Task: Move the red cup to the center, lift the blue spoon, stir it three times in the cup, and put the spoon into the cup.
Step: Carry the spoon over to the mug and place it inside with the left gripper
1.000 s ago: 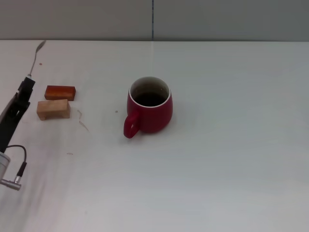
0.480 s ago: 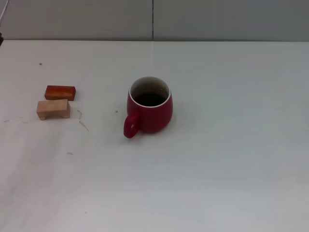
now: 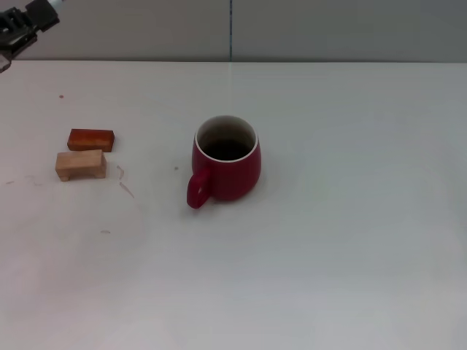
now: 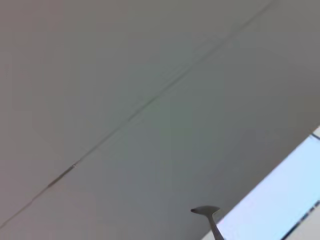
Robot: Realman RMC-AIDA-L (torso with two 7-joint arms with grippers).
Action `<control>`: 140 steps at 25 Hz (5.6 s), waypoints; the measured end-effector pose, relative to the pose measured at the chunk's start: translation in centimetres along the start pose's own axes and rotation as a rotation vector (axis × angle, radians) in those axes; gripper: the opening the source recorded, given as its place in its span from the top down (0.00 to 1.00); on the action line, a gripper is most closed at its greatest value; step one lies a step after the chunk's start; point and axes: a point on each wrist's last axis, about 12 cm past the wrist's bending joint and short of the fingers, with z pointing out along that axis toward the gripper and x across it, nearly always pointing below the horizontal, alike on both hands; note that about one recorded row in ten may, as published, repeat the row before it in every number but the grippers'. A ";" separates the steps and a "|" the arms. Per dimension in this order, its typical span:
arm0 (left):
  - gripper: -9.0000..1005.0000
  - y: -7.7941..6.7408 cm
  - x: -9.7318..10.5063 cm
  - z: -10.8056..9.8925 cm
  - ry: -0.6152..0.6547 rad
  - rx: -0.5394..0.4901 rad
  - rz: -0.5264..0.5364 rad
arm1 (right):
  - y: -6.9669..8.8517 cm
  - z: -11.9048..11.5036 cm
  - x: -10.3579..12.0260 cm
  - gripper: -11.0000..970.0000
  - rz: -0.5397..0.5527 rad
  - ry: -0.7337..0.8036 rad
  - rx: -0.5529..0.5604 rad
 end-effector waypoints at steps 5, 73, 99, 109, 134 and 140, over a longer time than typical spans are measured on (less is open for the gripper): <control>0.82 -0.8 -2.2 0.8 0.125 -0.005 0.085 | 0.8 -1.5 0.7 0.36 0.017 0.030 0.002; 0.82 -4.1 0.0 17.1 1.078 -0.280 0.818 | -0.7 -9.2 1.5 0.36 0.018 -0.003 0.132; 0.82 -3.9 1.9 18.1 1.198 -0.293 0.884 | -1.0 -9.8 1.5 0.36 0.020 0.000 0.140; 0.82 -4.5 2.5 19.0 1.135 -0.203 0.853 | -0.9 -9.8 1.5 0.36 0.020 0.000 0.136; 0.82 -3.4 1.7 18.7 1.019 -0.287 0.890 | -1.0 -9.9 1.5 0.36 0.018 -0.006 0.137; 0.82 -3.9 1.9 18.1 1.069 -0.272 0.886 | -1.0 -9.9 1.5 0.36 0.018 -0.006 0.137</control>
